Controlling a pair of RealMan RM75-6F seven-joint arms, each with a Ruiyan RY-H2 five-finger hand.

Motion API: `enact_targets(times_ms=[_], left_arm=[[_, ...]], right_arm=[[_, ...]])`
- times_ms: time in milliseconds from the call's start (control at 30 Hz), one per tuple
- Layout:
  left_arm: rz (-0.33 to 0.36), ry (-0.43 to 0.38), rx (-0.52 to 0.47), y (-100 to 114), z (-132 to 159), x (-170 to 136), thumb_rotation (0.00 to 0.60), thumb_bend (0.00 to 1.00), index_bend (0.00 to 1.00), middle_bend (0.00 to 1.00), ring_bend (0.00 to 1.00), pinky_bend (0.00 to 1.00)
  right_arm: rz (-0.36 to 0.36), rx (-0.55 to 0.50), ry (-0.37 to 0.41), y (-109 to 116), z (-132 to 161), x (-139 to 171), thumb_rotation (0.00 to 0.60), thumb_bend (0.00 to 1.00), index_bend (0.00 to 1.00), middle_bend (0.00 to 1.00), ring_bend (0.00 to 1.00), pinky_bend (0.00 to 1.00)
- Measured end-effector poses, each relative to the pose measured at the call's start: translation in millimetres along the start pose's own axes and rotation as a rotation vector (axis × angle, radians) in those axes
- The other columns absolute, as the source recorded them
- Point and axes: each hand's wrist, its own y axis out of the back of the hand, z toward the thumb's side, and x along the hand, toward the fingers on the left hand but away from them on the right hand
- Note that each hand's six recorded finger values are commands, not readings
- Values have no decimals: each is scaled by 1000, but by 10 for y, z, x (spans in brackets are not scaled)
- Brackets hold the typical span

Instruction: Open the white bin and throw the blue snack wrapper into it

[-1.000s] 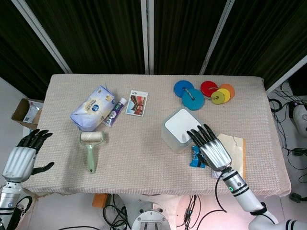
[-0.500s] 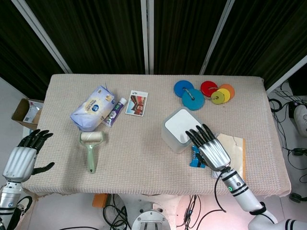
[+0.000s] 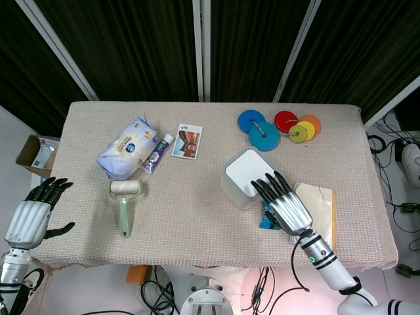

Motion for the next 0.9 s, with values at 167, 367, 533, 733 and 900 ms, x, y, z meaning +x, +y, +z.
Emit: enact_targets(times_ms=[167, 367, 533, 733, 900], left_arm=[[3, 1, -2, 10, -11, 2, 600, 25, 183, 138, 85, 226], [1, 1, -3, 5, -13, 6, 600, 25, 183, 138, 85, 226], [-2, 4, -4, -3, -17, 9, 600, 25, 183, 137, 85, 226], [-3, 0, 0, -7, -1, 8, 600, 25, 183, 138, 85, 226], [-8, 1, 3, -19, 3, 14, 600, 25, 183, 138, 85, 225]], right_arm=[[26, -6, -12, -74, -18, -3, 600, 291, 0, 359, 0, 0], [2, -8, -9, -27, -8, -12, 600, 291, 0, 333, 0, 0], [-76, 14, -14, 104, -25, -1, 600, 289, 0, 109, 0, 0], [-254, 25, -36, 372, -83, 100, 600, 269, 0, 0, 0, 0], [-325, 31, -78, 407, -148, 329, 600, 262, 0, 11, 0, 0]])
